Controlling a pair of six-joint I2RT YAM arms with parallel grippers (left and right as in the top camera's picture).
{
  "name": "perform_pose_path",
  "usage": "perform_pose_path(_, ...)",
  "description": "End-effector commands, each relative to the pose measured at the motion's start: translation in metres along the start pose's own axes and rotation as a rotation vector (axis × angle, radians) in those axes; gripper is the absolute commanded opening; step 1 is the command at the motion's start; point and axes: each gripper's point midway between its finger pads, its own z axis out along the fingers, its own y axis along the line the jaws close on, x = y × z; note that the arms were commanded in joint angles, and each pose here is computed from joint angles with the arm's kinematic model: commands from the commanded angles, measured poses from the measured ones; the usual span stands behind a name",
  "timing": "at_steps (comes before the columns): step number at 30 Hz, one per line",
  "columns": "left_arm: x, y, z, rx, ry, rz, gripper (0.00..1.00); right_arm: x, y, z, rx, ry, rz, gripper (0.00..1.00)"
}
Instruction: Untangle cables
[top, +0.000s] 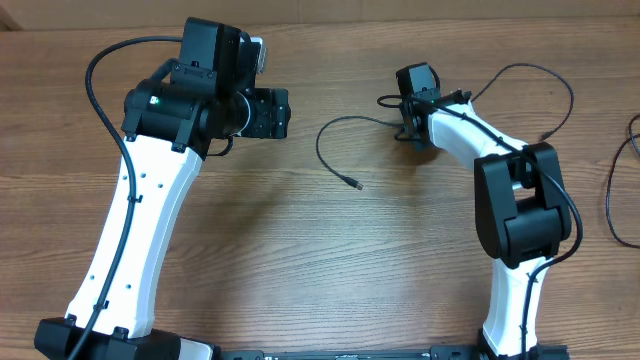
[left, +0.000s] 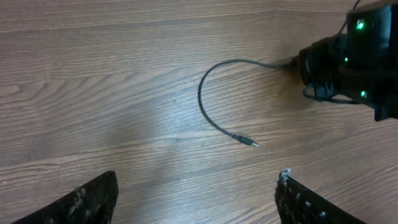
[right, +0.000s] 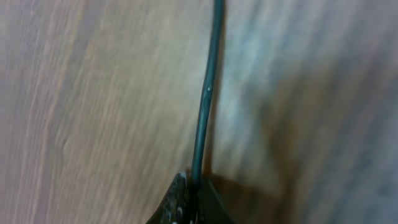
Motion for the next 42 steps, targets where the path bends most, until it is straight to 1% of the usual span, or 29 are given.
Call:
perform_pose_path(1, 0.003, -0.007, -0.009, 0.020, -0.012, 0.031, 0.81, -0.016, 0.042, -0.012, -0.097, 0.005, -0.050, 0.04)
perform_pose_path(5, 0.003, -0.007, -0.009, 0.019, -0.011, 0.031, 0.81, -0.044, 0.090, -0.047, -0.206, -0.039, -0.116, 0.04)
perform_pose_path(9, 0.002, -0.007, -0.009, 0.020, -0.015, 0.031, 0.81, -0.075, 0.126, -0.087, -0.277, -0.096, -0.212, 0.04)
perform_pose_path(13, 0.003, -0.007, -0.009, 0.020, -0.011, 0.031, 0.81, -0.121, 0.142, -0.117, -0.289, -0.184, -0.274, 0.04)
perform_pose_path(16, 0.005, -0.006, -0.009, 0.017, -0.001, 0.029, 0.81, -0.171, 0.138, -0.136, -0.252, -0.280, -0.299, 0.04)
perform_pose_path(19, 0.008, -0.006, -0.009, 0.016, 0.008, 0.028, 0.81, -0.237, 0.115, -0.150, -0.160, -0.394, -0.272, 0.04)
perform_pose_path(21, 0.009, -0.007, -0.009, 0.022, 0.015, 0.027, 0.81, -0.288, 0.091, -0.159, -0.092, -0.460, -0.249, 0.04)
perform_pose_path(22, 0.010, -0.008, -0.009, 0.030, 0.019, 0.026, 0.81, -0.304, 0.082, -0.161, -0.073, -0.476, -0.241, 0.04)
perform_pose_path(26, 0.012, -0.016, -0.009, 0.076, 0.028, 0.026, 0.81, -0.387, 0.021, -0.170, 0.032, -0.542, -0.142, 0.04)
perform_pose_path(30, 0.012, -0.021, -0.010, 0.106, 0.031, 0.021, 0.81, -0.449, -0.049, -0.175, 0.146, -0.586, -0.061, 0.04)
perform_pose_path(32, 0.013, -0.024, -0.010, 0.118, 0.033, 0.012, 0.81, -0.484, -0.101, -0.182, 0.211, -0.603, 0.021, 0.04)
perform_pose_path(36, 0.013, -0.030, -0.010, 0.128, 0.035, 0.014, 0.82, -0.510, -0.141, -0.185, 0.194, -0.575, 0.078, 0.04)
perform_pose_path(37, 0.013, -0.032, -0.010, 0.131, 0.033, 0.016, 0.82, -0.513, -0.141, -0.184, 0.168, -0.557, 0.058, 0.11)
perform_pose_path(38, 0.013, -0.034, -0.009, 0.135, 0.029, 0.020, 0.82, -0.515, -0.139, -0.183, 0.139, -0.541, 0.031, 0.53)
perform_pose_path(39, 0.011, -0.039, -0.009, 0.144, 0.020, 0.032, 0.83, -0.515, -0.133, -0.181, 0.090, -0.516, -0.023, 1.00)
perform_pose_path(42, 0.012, -0.047, -0.009, 0.156, 0.019, 0.047, 0.84, -0.512, -0.130, -0.182, 0.092, -0.510, -0.041, 1.00)
